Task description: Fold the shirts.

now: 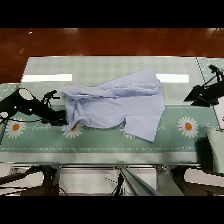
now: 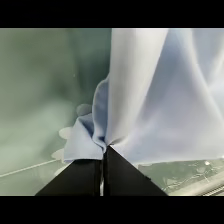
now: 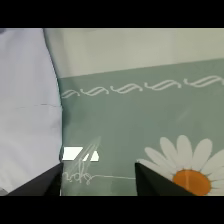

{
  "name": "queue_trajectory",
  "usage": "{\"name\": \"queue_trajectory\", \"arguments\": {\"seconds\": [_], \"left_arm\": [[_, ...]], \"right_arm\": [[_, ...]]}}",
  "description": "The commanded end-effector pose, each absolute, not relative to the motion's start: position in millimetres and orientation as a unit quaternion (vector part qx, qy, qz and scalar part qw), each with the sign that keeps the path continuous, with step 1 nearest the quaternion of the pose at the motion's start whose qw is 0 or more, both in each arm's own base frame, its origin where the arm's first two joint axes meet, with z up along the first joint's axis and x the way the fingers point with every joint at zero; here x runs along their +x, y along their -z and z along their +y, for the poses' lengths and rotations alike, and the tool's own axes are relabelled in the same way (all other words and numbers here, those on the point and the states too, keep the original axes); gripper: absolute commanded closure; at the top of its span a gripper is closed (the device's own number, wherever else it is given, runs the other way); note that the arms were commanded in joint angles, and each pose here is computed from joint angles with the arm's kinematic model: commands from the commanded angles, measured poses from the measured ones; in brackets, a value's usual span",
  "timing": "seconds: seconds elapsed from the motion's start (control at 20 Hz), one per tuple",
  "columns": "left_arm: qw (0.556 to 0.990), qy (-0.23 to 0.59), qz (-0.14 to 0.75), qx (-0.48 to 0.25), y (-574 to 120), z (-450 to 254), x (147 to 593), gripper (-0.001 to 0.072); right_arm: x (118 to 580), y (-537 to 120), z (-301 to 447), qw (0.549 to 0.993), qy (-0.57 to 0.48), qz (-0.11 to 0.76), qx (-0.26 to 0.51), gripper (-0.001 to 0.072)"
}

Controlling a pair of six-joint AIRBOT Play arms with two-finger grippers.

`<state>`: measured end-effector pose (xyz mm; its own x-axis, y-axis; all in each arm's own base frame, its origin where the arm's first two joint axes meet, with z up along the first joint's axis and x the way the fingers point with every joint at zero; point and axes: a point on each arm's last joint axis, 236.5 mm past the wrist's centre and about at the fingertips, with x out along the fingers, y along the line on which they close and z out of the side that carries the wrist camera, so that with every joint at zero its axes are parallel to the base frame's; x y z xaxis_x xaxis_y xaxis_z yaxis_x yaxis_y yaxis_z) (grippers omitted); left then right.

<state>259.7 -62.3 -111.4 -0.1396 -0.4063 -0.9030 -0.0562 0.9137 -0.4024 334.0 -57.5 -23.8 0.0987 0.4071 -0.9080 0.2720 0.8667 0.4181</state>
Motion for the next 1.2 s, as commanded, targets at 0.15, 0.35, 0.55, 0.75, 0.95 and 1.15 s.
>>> {"name": "queue_trajectory", "arguments": {"seconds": [0.15,0.35,0.55,0.75,0.95,1.15], "left_arm": [[0.651,0.149,0.728,-0.154,100.7,-66.1,264.8,0.0688],[0.65,0.155,0.724,-0.169,97.6,-72.8,266.4,0.0688],[0.658,0.182,0.705,-0.19,89.7,-87.4,275.3,0.0688],[0.693,0.208,0.661,-0.2,60.1,-94.6,309.3,0.0688],[0.807,0.288,0.47,-0.214,-86.6,-107.9,396.5,0.0688],[0.896,0.35,0.242,-0.124,-288.4,-116.0,406.2,0.0689]], "right_arm": [[332.8,77.2,-9.5,0.706,-0.056,0.618,0.342,0.0184],[360.0,92.8,12.4,0.74,-0.039,0.591,0.318,0.0187],[373.5,112.5,42.8,0.738,-0.031,0.593,0.322,0.0244],[379.2,102.0,70.8,0.743,-0.07,0.59,0.308,0.0686],[414.6,-14.4,52.2,0.838,-0.143,0.477,0.223,0.0687],[420.7,-241.5,33.7,0.958,-0.159,0.222,0.086,0.0687]]}}
